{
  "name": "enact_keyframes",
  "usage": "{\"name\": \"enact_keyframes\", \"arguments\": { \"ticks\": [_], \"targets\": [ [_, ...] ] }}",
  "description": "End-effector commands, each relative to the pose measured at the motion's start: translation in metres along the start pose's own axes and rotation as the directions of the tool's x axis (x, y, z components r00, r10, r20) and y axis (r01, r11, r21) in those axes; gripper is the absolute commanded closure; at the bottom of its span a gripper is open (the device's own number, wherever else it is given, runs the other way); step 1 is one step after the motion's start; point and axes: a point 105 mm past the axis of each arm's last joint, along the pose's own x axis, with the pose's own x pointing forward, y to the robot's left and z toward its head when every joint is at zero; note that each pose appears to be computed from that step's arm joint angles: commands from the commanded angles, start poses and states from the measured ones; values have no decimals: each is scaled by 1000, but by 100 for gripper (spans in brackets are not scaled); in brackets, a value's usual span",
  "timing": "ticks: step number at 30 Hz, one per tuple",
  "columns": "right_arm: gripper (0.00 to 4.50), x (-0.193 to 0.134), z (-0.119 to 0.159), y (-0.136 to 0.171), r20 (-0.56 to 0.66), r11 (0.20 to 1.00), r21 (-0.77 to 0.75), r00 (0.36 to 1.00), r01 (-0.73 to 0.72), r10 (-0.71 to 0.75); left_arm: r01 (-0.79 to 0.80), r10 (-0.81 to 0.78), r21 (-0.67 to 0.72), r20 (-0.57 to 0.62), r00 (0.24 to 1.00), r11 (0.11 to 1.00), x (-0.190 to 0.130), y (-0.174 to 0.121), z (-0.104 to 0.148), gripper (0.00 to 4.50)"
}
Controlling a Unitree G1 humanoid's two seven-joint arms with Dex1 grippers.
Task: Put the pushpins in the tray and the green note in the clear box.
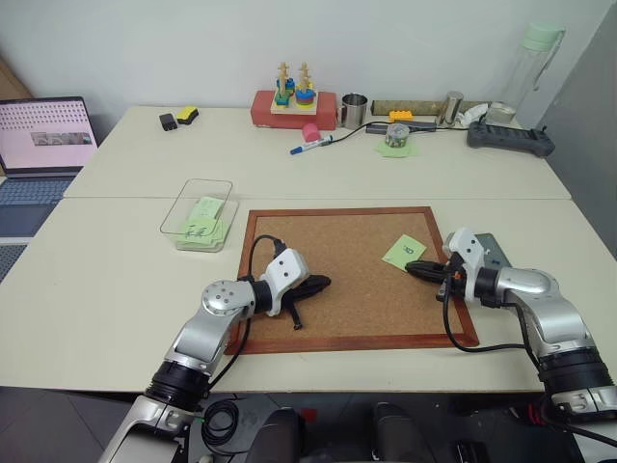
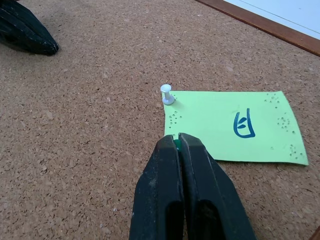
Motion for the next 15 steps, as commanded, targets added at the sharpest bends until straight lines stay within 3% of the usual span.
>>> {"name": "enact_keyframes", "arguments": {
  "ticks": [1,15],
  "targets": [
    [449,-6,26,-3,93,1000,-14,996,1,0,21,-22,-9,-44,999,1000,-1,-7,-10,450],
    [449,-13,48,-5,179,996,84,984,4,-19,25,-25,-9,-48,999,1000,0,-7,-11,450]
  ]
}}
